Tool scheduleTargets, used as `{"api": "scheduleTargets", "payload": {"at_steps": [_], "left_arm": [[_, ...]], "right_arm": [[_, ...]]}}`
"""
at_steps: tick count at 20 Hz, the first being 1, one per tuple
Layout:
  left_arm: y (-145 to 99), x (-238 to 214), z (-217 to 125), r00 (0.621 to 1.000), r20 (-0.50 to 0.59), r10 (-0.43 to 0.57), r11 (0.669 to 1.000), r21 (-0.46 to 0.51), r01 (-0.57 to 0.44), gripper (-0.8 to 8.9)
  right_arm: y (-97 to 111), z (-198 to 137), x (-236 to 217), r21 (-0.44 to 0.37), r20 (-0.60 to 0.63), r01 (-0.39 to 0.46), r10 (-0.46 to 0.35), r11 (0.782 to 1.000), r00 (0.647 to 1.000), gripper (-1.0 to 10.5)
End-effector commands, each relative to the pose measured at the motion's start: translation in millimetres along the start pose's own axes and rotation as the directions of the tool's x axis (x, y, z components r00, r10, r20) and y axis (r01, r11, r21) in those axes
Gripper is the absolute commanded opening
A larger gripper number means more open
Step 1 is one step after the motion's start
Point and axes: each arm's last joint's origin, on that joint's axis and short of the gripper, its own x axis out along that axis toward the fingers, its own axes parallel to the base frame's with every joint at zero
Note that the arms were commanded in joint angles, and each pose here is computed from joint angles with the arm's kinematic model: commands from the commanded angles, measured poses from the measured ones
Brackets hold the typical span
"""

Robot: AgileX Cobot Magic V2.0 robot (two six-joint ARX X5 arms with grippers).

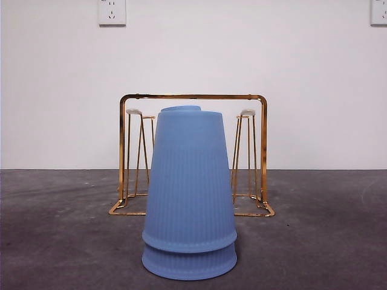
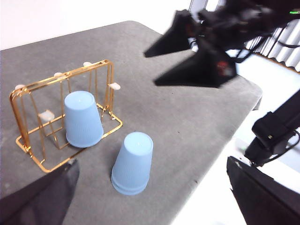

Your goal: The left arm pick up the left cup on cup holder and place it on desk, then the right arm insert the right cup into the first cup, and then the left arm insert the mid cup into the first cup

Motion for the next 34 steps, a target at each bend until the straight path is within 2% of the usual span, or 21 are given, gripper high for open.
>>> {"api": "scheduleTargets", "payload": {"at_steps": [1,17,25,31,32,34], "left_arm": [[0,-13,-2,1.0,0.028,-0.007,1.0,-0.012,0.007,5.01],[1,-21,-8,1.0,0.024,-0.008,1.0,-0.012,0.009,5.01],[1,-21,-8,1.0,0.022,-0.008,1.0,-0.012,0.009,5.01],[1,-21,-8,1.0,0.024,-0.009,1.0,-0.012,0.009,5.01],[1,-21,-8,1.0,0.024,-0.009,1.0,-0.012,0.009,5.01],[1,-21,-8,1.0,0.024,-0.009,1.0,-0.012,0.009,5.01]], "right_arm": [[-3,6,19,-0.025,0.016,-0.007,0.008,1.0,1.0,4.5],[-57,-5,125,0.043,-0.031,-0.003,0.004,0.999,1.0,4.5],[-70,-27,163,0.053,-0.119,0.052,-0.045,0.997,0.992,4.5],[-74,-42,183,0.062,-0.184,0.057,-0.044,0.996,0.982,4.5],[-75,-44,185,0.064,-0.192,0.059,-0.046,0.996,0.98,4.4],[-75,-44,186,0.066,-0.192,0.061,-0.047,0.996,0.98,3.3]]}}
